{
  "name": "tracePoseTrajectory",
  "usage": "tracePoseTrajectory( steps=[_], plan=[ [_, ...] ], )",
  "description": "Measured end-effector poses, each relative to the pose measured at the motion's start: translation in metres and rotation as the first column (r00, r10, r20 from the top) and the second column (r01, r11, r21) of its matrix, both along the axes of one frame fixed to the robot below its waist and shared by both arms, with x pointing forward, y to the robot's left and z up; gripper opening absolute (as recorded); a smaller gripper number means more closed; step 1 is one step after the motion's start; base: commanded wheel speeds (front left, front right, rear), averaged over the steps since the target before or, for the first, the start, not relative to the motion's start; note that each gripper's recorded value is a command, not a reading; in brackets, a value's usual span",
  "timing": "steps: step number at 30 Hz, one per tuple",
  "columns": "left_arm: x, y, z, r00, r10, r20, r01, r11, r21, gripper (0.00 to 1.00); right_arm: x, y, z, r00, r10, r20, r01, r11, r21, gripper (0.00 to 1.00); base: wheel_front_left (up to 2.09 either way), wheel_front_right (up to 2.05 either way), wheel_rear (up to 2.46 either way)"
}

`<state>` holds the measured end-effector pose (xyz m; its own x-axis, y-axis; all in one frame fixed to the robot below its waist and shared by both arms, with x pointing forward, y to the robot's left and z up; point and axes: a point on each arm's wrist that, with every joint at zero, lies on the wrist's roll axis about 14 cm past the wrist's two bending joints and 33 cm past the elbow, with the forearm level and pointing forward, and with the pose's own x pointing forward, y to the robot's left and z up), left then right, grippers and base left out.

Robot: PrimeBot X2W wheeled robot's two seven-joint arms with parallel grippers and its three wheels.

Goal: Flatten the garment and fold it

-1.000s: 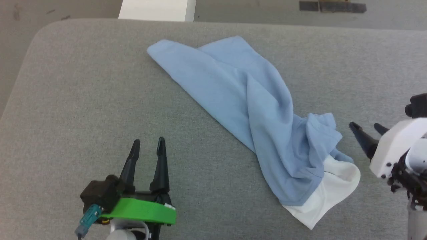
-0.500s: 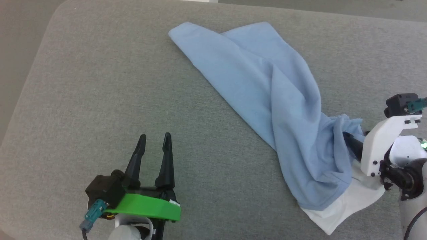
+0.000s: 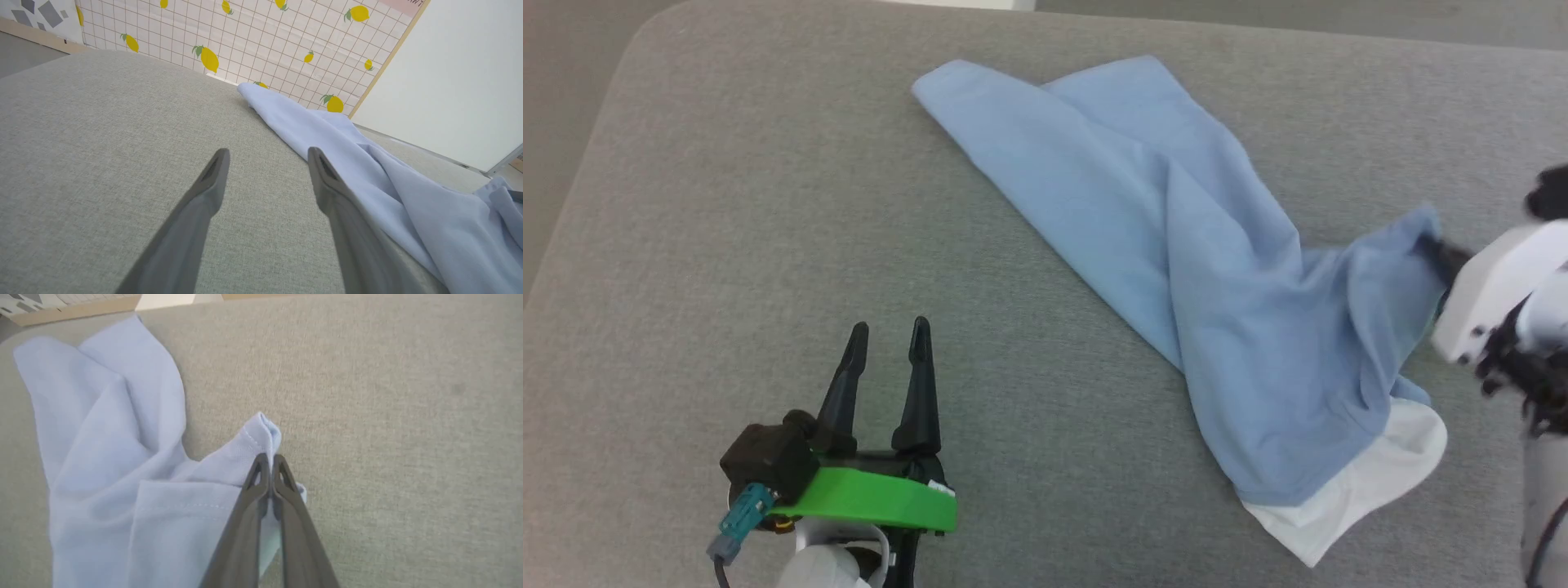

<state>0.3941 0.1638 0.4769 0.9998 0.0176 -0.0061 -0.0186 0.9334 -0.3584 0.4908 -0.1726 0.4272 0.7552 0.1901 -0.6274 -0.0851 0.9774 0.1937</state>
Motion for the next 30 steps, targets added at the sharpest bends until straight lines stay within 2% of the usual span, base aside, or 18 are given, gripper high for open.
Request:
tracePoseTrajectory(
  steps=[3,7,10,15,18,25,26,27,28,29,30],
  plan=[
    [0.003,-0.006,0.001,1.0,-0.019,0.006,0.019,1.0,-0.001,1.0,0.01,-0.023,0.027,0.994,-0.066,0.082,0.065,0.998,0.009,0.0,0.0,0.0,0.0],
    [0.007,-0.011,-0.003,0.999,-0.035,0.0,0.035,0.999,-0.002,1.0,0.008,-0.083,0.04,0.972,-0.199,0.123,0.206,0.977,-0.048,0.0,0.0,0.0,0.0],
    [0.009,-0.013,-0.009,0.999,-0.045,-0.015,0.045,0.999,0.002,1.0,-0.002,-0.136,0.039,0.94,-0.319,0.123,0.332,0.937,-0.106,0.0,0.0,0.0,0.0],
    [0.013,-0.015,-0.02,0.998,-0.056,-0.042,0.056,0.998,0.005,1.0,-0.037,-0.212,0.019,0.865,-0.49,0.107,0.501,0.835,-0.229,0.0,0.0,0.0,0.0],
    [0.016,-0.016,-0.024,0.997,-0.063,-0.049,0.063,0.998,0.007,1.0,-0.061,-0.233,-0.007,0.833,-0.55,0.059,0.543,0.792,-0.278,0.0,0.0,0.0,0.0],
    [0.02,-0.015,-0.025,0.997,-0.069,-0.048,0.07,0.997,0.022,1.0,-0.074,-0.235,-0.039,0.828,-0.56,0.029,0.535,0.775,-0.337,0.0,0.0,0.0,0.0],
    [0.02,-0.015,-0.025,0.996,-0.069,-0.047,0.071,0.997,0.029,1.0,-0.075,-0.235,-0.041,0.827,-0.562,0.03,0.538,0.774,-0.333,0.14,0.0,0.0,0.0],
    [0.02,-0.015,-0.025,0.997,-0.07,-0.045,0.071,0.997,0.033,1.0,-0.075,-0.235,-0.041,0.827,-0.561,0.034,0.539,0.775,-0.33,0.49,0.0,0.0,0.0],
    [0.019,-0.015,-0.023,0.997,-0.069,-0.042,0.071,0.997,0.035,1.0,-0.073,-0.233,-0.039,0.831,-0.555,0.043,0.537,0.778,-0.324,0.91,0.0,0.0,0.0],
    [0.019,-0.015,-0.022,0.997,-0.069,-0.039,0.071,0.997,0.035,1.0,-0.069,-0.231,-0.035,0.835,-0.547,0.057,0.535,0.783,-0.317,1.0,0.0,0.0,0.0],
    [0.019,-0.015,-0.021,0.997,-0.069,-0.036,0.071,0.997,0.035,1.0,-0.065,-0.23,-0.031,0.839,-0.54,0.072,0.533,0.787,-0.31,1.0,0.0,0.0,0.0]
  ],
)
